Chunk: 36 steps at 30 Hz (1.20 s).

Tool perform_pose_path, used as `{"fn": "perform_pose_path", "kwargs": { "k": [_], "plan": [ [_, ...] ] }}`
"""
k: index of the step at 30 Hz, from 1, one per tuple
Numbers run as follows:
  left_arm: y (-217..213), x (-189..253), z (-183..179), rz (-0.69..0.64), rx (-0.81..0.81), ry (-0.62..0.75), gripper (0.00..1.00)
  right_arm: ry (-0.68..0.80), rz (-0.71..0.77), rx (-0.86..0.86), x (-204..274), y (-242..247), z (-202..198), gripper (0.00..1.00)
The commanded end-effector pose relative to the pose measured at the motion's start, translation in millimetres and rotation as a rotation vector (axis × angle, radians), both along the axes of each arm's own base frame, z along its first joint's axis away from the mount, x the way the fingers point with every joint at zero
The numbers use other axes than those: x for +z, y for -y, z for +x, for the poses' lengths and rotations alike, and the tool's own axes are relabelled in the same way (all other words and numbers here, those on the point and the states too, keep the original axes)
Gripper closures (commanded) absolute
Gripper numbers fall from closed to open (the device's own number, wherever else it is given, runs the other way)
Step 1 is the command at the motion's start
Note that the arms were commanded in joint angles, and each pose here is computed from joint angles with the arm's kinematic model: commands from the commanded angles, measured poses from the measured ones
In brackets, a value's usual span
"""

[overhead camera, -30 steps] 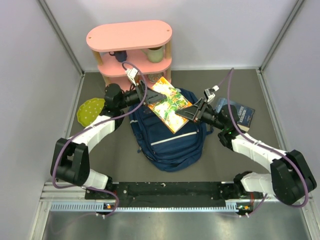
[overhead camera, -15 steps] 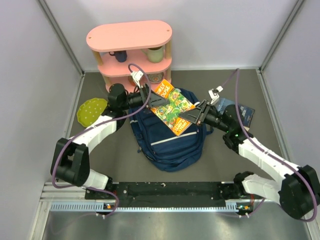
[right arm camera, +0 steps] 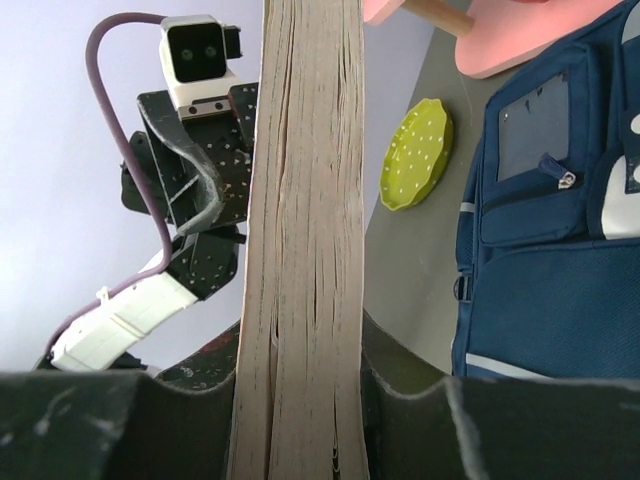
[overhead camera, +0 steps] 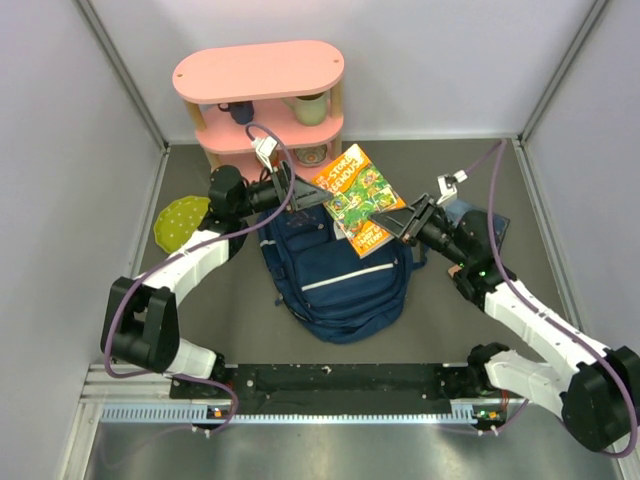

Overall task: Pack the student bag
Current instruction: Pick up the book from the center of the board.

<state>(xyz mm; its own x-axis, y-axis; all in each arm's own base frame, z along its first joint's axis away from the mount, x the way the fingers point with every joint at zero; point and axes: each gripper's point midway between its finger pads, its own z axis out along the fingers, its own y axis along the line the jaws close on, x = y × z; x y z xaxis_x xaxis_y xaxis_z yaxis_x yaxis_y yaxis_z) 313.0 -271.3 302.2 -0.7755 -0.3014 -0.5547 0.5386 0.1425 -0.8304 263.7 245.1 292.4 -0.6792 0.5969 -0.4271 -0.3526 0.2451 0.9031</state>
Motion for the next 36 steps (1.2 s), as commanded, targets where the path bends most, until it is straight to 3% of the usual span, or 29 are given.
{"fn": "perform_pose_path", "kwargs": {
  "k": [1,8,15,22,27,32,33,34,35,36],
  "plan": [
    [-0.7,36.2,-5.2,-0.059,-0.014,0.135,0.17,0.110,0.077,0.047,34.6,-3.9,-3.6,1.00],
    [0.6,35.6,0.1,-0.061,-0.008,0.129,0.21,0.124,0.093,0.170,37.6,-16.6,-14.4,1.00],
    [1.0,33.3,2.7,-0.061,-0.002,0.121,0.38,0.124,0.082,0.223,35.9,-21.7,-18.8,1.00],
    [0.6,32.8,4.4,-0.065,0.009,0.116,0.38,0.125,0.059,0.263,33.9,-26.4,-19.6,1.00],
    [0.6,32.9,1.6,-0.061,-0.002,0.120,0.58,0.133,0.056,0.231,35.3,-24.6,-15.1,1.00],
    [0.1,29.3,0.2,-0.046,-0.003,0.121,0.53,0.124,0.054,0.208,33.9,-23.7,-10.5,1.00],
    [-0.3,29.6,-0.7,-0.045,-0.003,0.127,0.58,0.127,0.053,0.208,34.0,-23.8,-11.0,1.00],
    [-0.2,28.8,-0.9,-0.042,-0.004,0.125,0.69,0.121,0.051,0.208,32.1,-23.8,-10.3,1.00],
    [-0.3,29.0,-1.4,-0.042,-0.005,0.127,0.90,0.124,0.052,0.206,32.5,-23.5,-10.4,1.00],
    [0.0,28.4,-1.2,-0.041,-0.008,0.125,1.00,0.128,0.053,0.203,32.9,-23.2,-10.2,0.95]
  ]
}}
